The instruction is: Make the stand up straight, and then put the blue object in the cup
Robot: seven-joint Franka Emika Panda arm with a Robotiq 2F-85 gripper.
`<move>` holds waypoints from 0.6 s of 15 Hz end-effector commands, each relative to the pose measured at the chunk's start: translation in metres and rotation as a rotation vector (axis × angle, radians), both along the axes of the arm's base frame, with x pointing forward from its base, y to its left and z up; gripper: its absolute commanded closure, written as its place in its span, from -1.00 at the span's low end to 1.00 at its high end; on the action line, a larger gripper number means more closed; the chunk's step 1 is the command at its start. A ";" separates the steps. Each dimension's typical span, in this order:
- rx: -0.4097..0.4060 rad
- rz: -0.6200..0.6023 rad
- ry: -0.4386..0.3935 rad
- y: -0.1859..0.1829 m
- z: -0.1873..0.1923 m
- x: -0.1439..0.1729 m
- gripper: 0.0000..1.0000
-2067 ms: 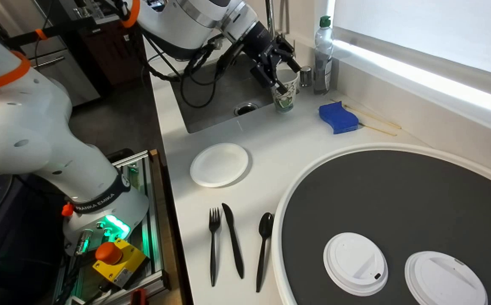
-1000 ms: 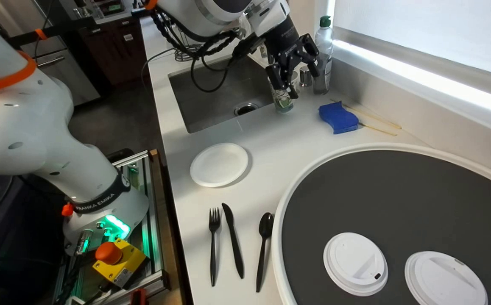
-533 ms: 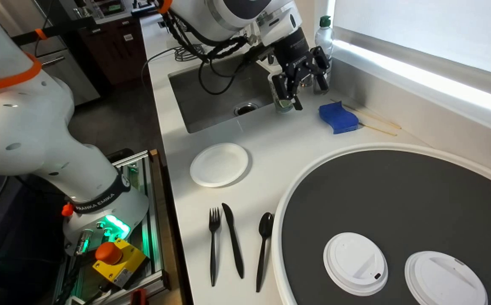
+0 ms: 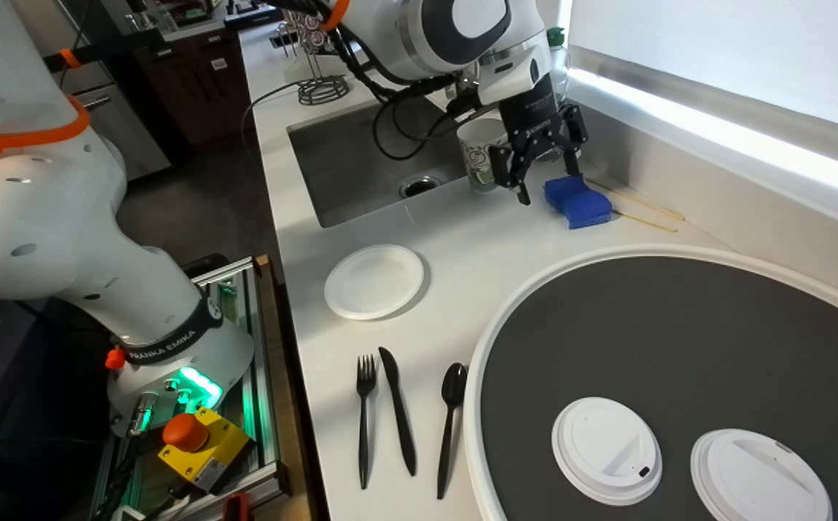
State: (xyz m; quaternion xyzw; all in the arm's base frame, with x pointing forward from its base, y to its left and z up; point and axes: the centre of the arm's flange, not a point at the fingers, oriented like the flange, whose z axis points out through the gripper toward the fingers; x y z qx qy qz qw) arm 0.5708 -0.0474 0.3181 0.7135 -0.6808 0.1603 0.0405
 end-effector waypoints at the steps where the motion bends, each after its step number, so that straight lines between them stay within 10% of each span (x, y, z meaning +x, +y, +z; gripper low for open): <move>1: 0.055 -0.059 0.007 -0.006 -0.010 0.021 -1.00; 9: 0.130 -0.147 -0.032 -0.018 -0.030 0.037 -1.00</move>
